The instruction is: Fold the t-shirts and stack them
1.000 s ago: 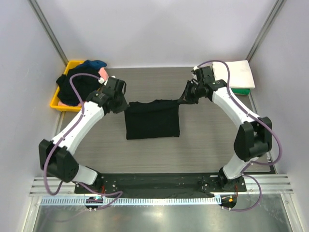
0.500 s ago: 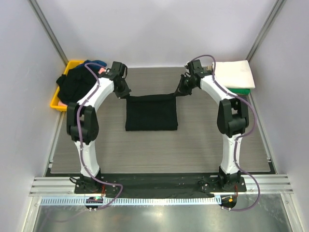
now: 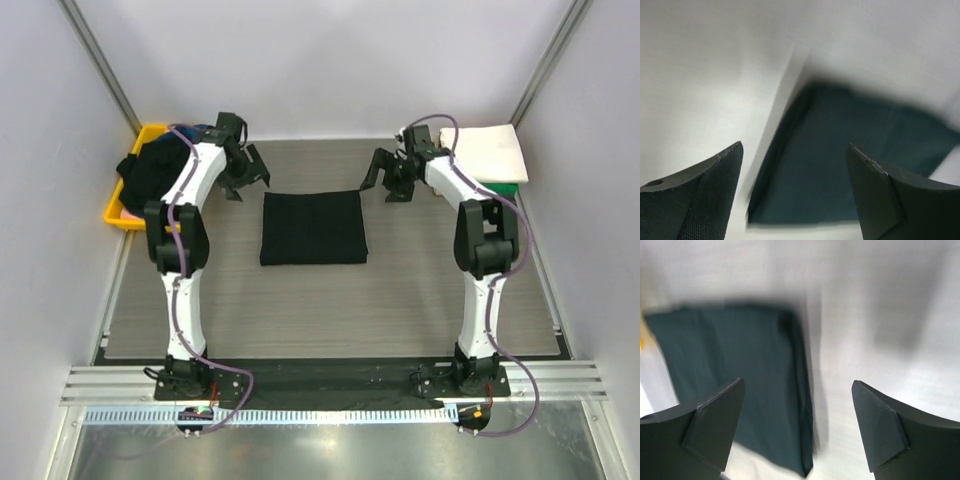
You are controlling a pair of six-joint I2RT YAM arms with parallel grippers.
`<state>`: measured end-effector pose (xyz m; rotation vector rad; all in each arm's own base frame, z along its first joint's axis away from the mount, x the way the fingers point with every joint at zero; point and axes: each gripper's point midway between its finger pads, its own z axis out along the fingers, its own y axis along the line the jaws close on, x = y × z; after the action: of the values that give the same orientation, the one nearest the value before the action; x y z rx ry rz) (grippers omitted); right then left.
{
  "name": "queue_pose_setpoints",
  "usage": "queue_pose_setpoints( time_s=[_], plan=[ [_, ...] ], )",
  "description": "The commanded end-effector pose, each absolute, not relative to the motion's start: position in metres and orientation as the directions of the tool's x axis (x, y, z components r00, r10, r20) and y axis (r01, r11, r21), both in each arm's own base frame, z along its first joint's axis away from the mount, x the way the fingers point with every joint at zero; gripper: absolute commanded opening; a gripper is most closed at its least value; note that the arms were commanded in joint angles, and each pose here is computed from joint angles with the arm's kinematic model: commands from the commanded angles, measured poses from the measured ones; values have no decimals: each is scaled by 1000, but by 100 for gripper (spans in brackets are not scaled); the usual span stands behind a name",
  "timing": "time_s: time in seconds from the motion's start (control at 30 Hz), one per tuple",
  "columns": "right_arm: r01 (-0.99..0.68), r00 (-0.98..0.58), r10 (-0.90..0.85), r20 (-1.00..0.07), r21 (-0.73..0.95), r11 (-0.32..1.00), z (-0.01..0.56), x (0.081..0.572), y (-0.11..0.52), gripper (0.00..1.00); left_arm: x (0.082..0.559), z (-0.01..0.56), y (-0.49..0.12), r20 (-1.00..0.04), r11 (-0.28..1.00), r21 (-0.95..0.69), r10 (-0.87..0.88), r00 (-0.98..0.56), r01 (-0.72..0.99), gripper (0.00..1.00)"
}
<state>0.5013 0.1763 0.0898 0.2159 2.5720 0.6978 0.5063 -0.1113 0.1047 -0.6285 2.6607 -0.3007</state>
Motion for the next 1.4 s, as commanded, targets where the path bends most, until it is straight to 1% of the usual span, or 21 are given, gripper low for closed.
queue_pose_setpoints(
  time_s=[0.0,0.07,0.13,0.4,0.47,0.6,0.67,0.7,0.73,0.83,0.87,0.93,0.97,1.03,1.13,1.17,1.2,1.23,1.27,1.33,1.37],
  plan=[
    [-111,-865,216,-454,591,799,109,473,193,95,463,159,-115,-383,885,-349,-435,-815,-308,84],
    [-139,-871,200,-449,616,776,103,464,197,96,428,157,-112,-366,894,-337,-414,-834,-296,83],
    [-124,-897,191,-398,642,757,83,452,201,96,404,157,-111,-366,903,-323,-396,-842,-285,82],
    [-83,-925,200,-324,683,726,24,470,216,97,291,135,-105,-347,920,-314,-340,-874,-233,81],
    [-77,-935,200,-293,717,692,14,468,232,97,278,139,-100,-360,922,-307,-342,-868,-236,81],
    [-128,-955,108,-276,713,690,-1,431,284,97,258,153,-92,-403,925,-312,-337,-851,-218,82],
    [-131,-952,126,-281,741,659,1,426,296,95,249,160,-91,-417,924,-322,-334,-845,-206,82],
    [-116,-960,126,-252,761,638,-4,415,299,94,246,161,-90,-422,926,-319,-330,-844,-203,82],
    [-102,-961,143,-239,780,617,-4,412,302,91,242,162,-88,-434,929,-315,-323,-841,-194,82],
    [-79,-963,177,-203,841,535,-1,407,313,70,239,158,-82,-460,938,-296,-306,-834,-181,82],
    [-78,-962,187,-199,855,512,1,409,317,52,233,151,-80,-456,944,-282,-288,-842,-170,82],
    [-79,-964,183,-194,863,499,2,407,320,33,232,146,-81,-457,945,-284,-280,-844,-160,83],
    [-88,-961,188,-204,867,490,5,409,320,16,229,143,-83,-446,941,-298,-285,-848,-160,83],
    [-96,-959,189,-209,873,479,12,411,320,3,230,145,-93,-446,929,-350,-278,-851,-120,82],
    [-133,-946,202,-254,871,474,34,427,307,1,232,152,-93,-477,931,-350,-269,-837,-100,82],
    [-95,-946,221,-237,855,510,38,432,292,1,232,155,-92,-486,932,-350,-265,-833,-93,82],
    [-169,-929,188,-319,817,551,46,442,284,1,233,163,-92,-511,933,-352,-256,-821,-72,82],
    [-167,-924,185,-336,786,595,48,448,273,1,233,166,-91,-525,936,-347,-250,-813,-65,82],
    [-116,-935,176,-307,737,666,41,443,256,1,234,169,-89,-545,938,-342,-250,-801,-60,82],
    [-174,-903,158,-400,675,717,65,463,230,1,235,169,-85,-575,937,-341,-269,-773,-73,82],
    [-147,-894,174,-413,637,757,77,471,210,1,236,168,-81,-585,937,-336,-288,-758,-96,82]
  ],
)
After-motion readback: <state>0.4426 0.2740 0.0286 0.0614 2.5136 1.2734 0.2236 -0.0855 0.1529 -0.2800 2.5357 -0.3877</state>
